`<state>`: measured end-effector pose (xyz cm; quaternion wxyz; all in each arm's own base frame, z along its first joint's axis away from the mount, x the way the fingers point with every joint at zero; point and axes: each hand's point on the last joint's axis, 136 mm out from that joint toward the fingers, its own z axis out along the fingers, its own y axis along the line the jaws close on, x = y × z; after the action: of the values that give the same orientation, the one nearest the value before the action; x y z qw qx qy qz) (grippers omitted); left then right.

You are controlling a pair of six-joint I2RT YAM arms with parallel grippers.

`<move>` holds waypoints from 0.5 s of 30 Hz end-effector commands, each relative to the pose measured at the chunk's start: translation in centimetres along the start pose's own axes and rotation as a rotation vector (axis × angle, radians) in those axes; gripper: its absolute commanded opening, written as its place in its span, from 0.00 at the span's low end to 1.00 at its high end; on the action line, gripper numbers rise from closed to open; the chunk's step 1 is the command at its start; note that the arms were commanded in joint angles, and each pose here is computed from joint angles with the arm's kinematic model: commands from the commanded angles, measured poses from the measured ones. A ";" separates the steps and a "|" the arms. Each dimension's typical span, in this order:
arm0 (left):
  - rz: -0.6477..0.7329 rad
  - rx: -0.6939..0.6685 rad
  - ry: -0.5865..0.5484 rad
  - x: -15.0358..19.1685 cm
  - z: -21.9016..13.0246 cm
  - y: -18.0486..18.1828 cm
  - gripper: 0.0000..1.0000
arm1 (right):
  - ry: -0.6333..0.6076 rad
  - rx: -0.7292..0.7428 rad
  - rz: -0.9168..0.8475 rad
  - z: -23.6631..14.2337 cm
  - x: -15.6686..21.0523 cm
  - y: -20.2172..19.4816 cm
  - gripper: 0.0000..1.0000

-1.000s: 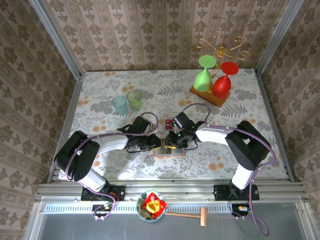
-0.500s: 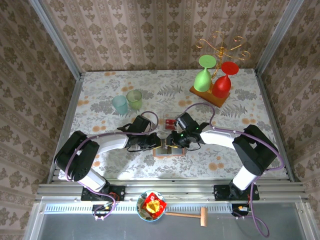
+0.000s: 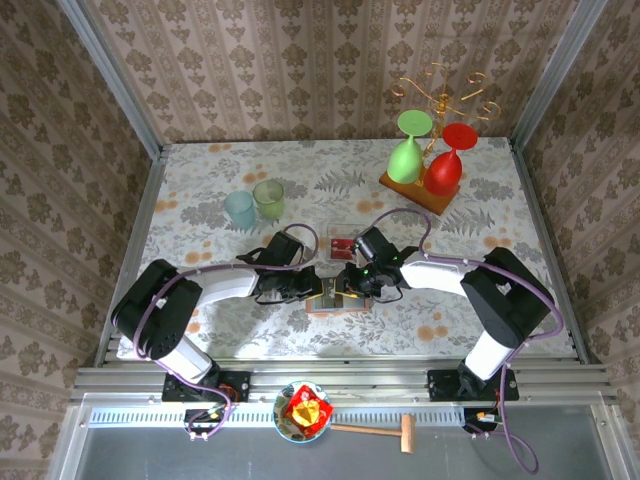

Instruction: Take the credit cards out of the card holder

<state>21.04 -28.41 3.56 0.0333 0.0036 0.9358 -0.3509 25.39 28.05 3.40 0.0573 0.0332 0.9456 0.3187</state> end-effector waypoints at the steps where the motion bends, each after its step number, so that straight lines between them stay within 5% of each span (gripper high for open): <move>1: 0.004 -0.005 0.021 0.6 0.4 0.5 0.08 | 0.015 0.015 0.011 0.6 0.2 -0.8 0.24; 15: -0.004 -0.015 0.029 0.7 0.5 0.8 0.08 | 0.026 0.022 0.021 1.1 0.3 -1.3 0.24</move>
<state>20.95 -28.33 3.39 0.0320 0.0031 0.9363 -0.3498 25.36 27.89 2.56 0.0499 0.0369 0.9480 0.3123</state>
